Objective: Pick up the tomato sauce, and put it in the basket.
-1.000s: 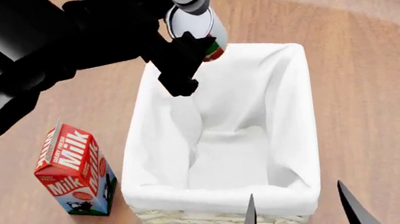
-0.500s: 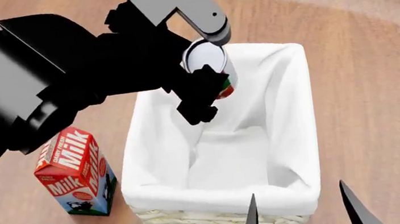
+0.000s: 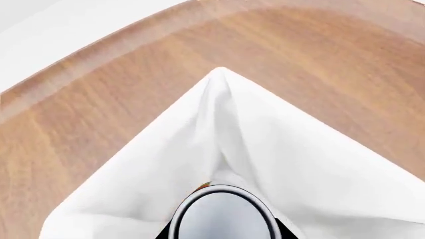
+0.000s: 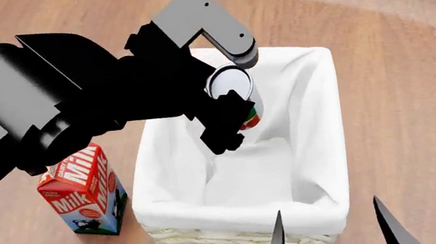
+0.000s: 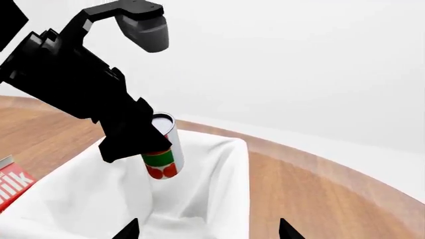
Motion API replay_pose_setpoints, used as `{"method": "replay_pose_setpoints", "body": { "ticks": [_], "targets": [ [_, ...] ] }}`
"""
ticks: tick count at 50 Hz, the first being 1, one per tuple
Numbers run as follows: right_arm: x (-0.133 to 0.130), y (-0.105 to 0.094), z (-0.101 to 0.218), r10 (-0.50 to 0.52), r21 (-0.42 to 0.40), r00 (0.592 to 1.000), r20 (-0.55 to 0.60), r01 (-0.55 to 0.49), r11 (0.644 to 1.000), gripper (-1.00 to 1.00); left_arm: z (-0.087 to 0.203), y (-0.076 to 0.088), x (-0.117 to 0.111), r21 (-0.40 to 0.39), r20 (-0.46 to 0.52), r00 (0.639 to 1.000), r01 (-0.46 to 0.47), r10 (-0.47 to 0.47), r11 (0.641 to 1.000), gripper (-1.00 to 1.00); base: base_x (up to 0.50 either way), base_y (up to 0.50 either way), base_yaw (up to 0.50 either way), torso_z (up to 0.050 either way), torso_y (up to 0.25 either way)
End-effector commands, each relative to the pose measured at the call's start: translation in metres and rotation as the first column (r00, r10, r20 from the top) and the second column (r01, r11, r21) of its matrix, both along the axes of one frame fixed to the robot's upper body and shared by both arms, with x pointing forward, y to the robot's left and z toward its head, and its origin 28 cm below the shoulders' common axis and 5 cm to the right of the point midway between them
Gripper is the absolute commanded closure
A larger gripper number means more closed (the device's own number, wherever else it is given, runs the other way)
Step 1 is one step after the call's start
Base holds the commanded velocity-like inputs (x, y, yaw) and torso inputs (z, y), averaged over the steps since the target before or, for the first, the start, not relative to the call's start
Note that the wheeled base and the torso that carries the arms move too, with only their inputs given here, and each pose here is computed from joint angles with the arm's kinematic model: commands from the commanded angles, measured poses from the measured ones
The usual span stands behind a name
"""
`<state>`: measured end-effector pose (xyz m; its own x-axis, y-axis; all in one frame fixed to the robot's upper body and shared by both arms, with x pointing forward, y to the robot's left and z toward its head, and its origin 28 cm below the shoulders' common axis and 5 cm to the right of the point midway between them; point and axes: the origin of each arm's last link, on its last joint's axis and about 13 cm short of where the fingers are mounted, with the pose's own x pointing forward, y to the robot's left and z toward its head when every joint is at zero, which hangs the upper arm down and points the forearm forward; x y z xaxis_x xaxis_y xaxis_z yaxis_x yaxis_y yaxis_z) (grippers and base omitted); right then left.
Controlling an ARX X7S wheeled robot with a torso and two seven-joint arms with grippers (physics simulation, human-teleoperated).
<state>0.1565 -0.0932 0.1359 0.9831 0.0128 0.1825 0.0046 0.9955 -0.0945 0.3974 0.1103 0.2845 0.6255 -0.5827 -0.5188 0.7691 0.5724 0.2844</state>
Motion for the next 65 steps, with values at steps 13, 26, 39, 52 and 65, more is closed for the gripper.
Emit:
{"method": "replay_pose_setpoints", "body": {
  "ticks": [13,26,39,52,65],
  "targets": [
    [0.001,0.001,-0.001,0.001,-0.001,1.000,-0.002,-0.001,1.000,-1.00,-0.002,-0.006,-0.004,-0.019,-0.020,1.000,0.011,-0.011,1.000,1.00,0.00,0.00,0.00,0.000,0.000],
    [0.001,0.001,-0.001,0.002,-0.002,1.000,-0.004,-0.002,1.000,-1.00,-0.008,-0.010,-0.006,-0.021,-0.029,0.999,0.026,-0.027,0.999,1.00,0.00,0.00,0.00,0.000,0.000],
    [0.002,-0.001,-0.002,-0.007,-0.001,1.000,-0.005,0.007,1.000,-1.00,-0.020,-0.010,-0.006,-0.022,-0.043,0.999,0.018,-0.019,1.000,1.00,0.00,0.00,0.00,0.000,0.001],
    [0.002,-0.001,-0.003,-0.008,-0.006,1.000,-0.007,0.008,1.000,-1.00,-0.023,-0.009,-0.006,-0.015,-0.046,0.999,0.010,-0.010,1.000,1.00,0.00,0.00,0.00,0.000,0.000],
    [0.003,-0.002,-0.006,-0.009,-0.009,1.000,-0.011,0.009,1.000,-1.00,-0.030,-0.008,-0.005,-0.010,-0.053,0.999,0.008,-0.008,1.000,1.00,0.00,0.00,0.00,0.000,0.001]
  ]
}}
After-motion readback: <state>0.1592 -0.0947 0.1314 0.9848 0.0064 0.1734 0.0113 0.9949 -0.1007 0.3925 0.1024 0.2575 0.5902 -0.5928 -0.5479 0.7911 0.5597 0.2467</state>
